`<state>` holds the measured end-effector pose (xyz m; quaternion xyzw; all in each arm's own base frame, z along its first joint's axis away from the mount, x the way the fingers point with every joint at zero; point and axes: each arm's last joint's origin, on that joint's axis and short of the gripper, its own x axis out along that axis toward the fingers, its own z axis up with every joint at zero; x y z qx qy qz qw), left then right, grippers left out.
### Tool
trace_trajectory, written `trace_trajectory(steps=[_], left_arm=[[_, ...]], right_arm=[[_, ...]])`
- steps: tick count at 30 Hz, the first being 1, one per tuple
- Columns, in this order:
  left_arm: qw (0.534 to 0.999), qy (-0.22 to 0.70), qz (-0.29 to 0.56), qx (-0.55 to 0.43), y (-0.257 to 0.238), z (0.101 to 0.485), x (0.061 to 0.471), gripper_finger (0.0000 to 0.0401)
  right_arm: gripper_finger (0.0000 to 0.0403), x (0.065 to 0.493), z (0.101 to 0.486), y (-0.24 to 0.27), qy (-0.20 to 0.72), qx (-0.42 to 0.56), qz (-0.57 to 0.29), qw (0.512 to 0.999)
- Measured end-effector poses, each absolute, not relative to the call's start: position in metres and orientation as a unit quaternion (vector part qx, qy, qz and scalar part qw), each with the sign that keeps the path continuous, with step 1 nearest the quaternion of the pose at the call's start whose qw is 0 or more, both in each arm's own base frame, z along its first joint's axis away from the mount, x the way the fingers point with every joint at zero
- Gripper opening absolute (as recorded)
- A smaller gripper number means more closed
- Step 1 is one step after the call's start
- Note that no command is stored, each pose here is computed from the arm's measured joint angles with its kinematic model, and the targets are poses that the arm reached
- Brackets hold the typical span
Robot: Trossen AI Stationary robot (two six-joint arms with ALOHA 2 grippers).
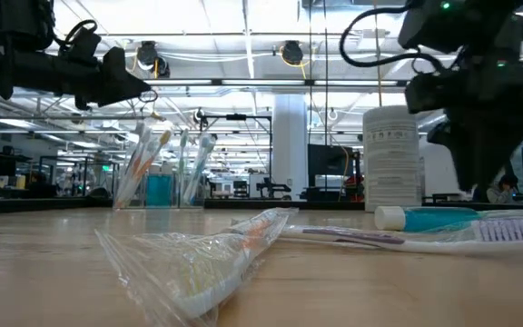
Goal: Pick & Place toothbrushing station
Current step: Put the green toothbrush into the transparent organizer
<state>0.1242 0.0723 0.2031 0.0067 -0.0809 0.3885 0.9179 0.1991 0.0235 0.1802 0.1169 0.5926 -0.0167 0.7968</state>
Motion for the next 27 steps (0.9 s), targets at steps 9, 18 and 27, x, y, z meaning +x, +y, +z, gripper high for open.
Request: trace_trajectory(steps=[9,18,27], left_arm=[[0.921,-0.077,0.37,-0.097,0.072,0.195,0.126,0.0184],[0.93,-0.039,0.332,-0.152,0.07,0.185,0.128,0.0184],[0.925,-0.043,0.339,-0.166,0.07,0.184,0.128,0.0184]], right_arm=[[0.0162,0.189,0.173,0.031,0.603,0.019,-0.088,0.792],[0.0144,0.166,0.137,0.027,0.635,0.031,-0.094,0.766],[0.0019,0.169,0.131,0.027,0.608,-0.037,-0.043,0.792]])
